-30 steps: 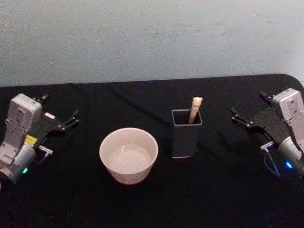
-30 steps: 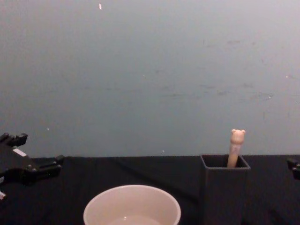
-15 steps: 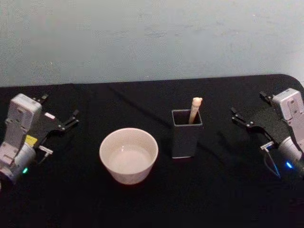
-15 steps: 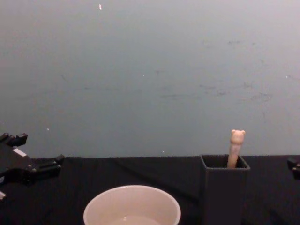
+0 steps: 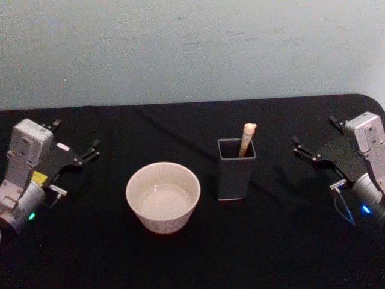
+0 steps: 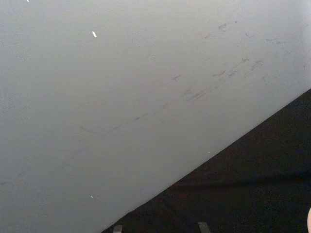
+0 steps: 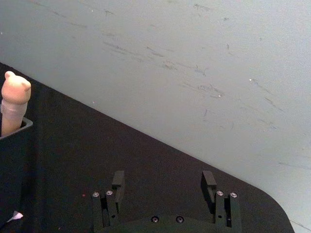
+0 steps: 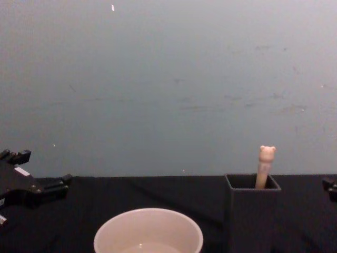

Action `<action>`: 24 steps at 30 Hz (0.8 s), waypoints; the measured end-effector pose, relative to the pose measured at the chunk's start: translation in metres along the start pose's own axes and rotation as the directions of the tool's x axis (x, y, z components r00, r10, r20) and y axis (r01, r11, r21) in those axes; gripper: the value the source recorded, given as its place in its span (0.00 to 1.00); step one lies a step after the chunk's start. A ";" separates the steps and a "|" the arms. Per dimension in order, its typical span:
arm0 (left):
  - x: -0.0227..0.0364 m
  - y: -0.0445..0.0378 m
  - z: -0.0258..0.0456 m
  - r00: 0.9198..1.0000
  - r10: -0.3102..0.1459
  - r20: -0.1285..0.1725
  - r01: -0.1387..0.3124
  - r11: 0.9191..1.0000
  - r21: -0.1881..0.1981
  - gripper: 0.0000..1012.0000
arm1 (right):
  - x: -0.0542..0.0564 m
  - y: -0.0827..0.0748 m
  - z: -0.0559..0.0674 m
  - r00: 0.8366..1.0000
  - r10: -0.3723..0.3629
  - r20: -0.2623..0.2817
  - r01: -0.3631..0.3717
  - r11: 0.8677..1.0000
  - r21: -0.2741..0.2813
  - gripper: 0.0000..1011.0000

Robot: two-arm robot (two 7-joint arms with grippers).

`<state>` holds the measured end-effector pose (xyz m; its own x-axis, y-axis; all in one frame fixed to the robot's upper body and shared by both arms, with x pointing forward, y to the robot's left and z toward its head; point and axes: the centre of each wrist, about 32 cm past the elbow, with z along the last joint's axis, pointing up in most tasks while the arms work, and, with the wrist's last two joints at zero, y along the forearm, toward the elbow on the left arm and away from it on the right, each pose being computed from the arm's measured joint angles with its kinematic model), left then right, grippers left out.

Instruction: Pick up the stirring spoon with one hand, stir inside the cup, then place it back in its original position.

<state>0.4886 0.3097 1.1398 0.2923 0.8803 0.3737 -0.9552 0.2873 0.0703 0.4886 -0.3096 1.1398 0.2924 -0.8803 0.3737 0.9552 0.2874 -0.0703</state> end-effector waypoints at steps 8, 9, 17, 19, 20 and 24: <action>0.0000 0.0000 0.0000 1.000 0.000 0.000 0.000 1.000 0.000 0.99 | 0.000 -0.003 0.002 0.999 0.035 -0.018 -0.035 0.999 0.008 0.99; 0.0000 0.0000 0.0000 1.000 0.000 0.000 0.000 1.000 0.000 0.99 | 0.000 -0.003 0.003 0.999 0.040 -0.023 -0.040 0.999 0.009 0.99; 0.0000 0.0000 0.0000 1.000 0.000 0.000 0.000 1.000 0.000 0.99 | -0.001 -0.010 0.012 0.993 0.103 -0.059 -0.101 0.994 0.037 0.99; 0.0000 0.0000 0.0000 1.000 0.000 0.000 0.000 1.000 0.000 0.99 | 0.000 -0.011 0.014 0.991 0.117 -0.066 -0.115 0.992 0.044 0.99; 0.0000 0.0000 0.0000 1.000 0.000 0.000 0.000 1.000 0.000 0.99 | 0.002 -0.012 0.015 0.988 0.133 -0.076 -0.130 0.990 0.050 0.99; 0.0000 0.0000 0.0000 1.000 0.000 0.000 0.000 1.000 0.000 0.99 | 0.006 -0.014 0.018 0.976 0.188 -0.114 -0.181 0.981 0.063 0.99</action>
<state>0.4886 0.3097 1.1398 0.2923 0.8803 0.3737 -0.9552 0.2873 0.0703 0.4758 -0.3123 1.1601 0.4696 -0.8478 0.2462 0.8815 0.4656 -0.0781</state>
